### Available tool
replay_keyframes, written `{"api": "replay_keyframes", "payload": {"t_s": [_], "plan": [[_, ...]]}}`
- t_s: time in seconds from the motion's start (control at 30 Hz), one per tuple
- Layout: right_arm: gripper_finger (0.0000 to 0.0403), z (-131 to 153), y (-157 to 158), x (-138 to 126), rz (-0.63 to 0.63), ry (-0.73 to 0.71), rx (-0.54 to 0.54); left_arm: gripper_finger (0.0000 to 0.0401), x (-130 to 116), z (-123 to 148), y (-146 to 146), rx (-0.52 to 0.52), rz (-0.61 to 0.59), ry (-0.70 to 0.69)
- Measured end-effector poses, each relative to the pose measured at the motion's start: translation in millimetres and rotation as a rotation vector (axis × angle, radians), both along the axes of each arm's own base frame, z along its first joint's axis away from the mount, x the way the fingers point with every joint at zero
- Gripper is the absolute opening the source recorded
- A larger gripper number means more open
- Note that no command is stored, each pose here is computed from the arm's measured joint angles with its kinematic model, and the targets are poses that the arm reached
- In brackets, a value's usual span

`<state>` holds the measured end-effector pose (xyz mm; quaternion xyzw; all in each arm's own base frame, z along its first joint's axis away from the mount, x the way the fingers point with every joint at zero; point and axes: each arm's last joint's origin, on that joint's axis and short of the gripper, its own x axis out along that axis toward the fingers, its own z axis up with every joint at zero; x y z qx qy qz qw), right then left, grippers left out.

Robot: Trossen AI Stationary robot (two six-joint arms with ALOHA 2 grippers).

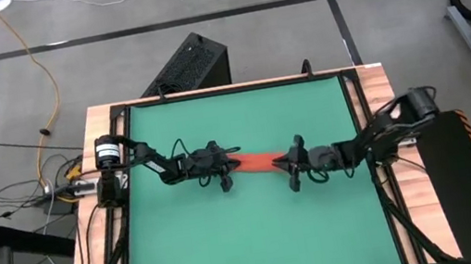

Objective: Roll towel
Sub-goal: Roll the orange towel

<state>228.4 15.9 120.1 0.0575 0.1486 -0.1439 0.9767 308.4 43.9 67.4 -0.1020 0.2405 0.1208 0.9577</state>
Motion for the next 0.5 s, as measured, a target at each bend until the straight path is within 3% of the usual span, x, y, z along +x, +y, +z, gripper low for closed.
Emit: {"api": "replay_keyframes", "payload": {"t_s": [0.2, 0.33, 0.5], "plan": [[0.0075, -29.0, -0.5, 12.0, -0.050, 0.083, 0.009, 0.0000, -0.1, -0.1, -0.1, -0.021, 0.010, -0.004], [0.0075, -53.1, -2.3, 11.3, -0.159, 0.124, 0.071, 0.0000, -0.1, -0.4, -0.6, -0.039, 0.001, -0.004], [0.0075, -68.7, 2.3, 9.1, -0.197, 0.133, 0.128, 0.0000, -0.4, -1.2, -2.0, -0.067, -0.004, 0.003]]}}
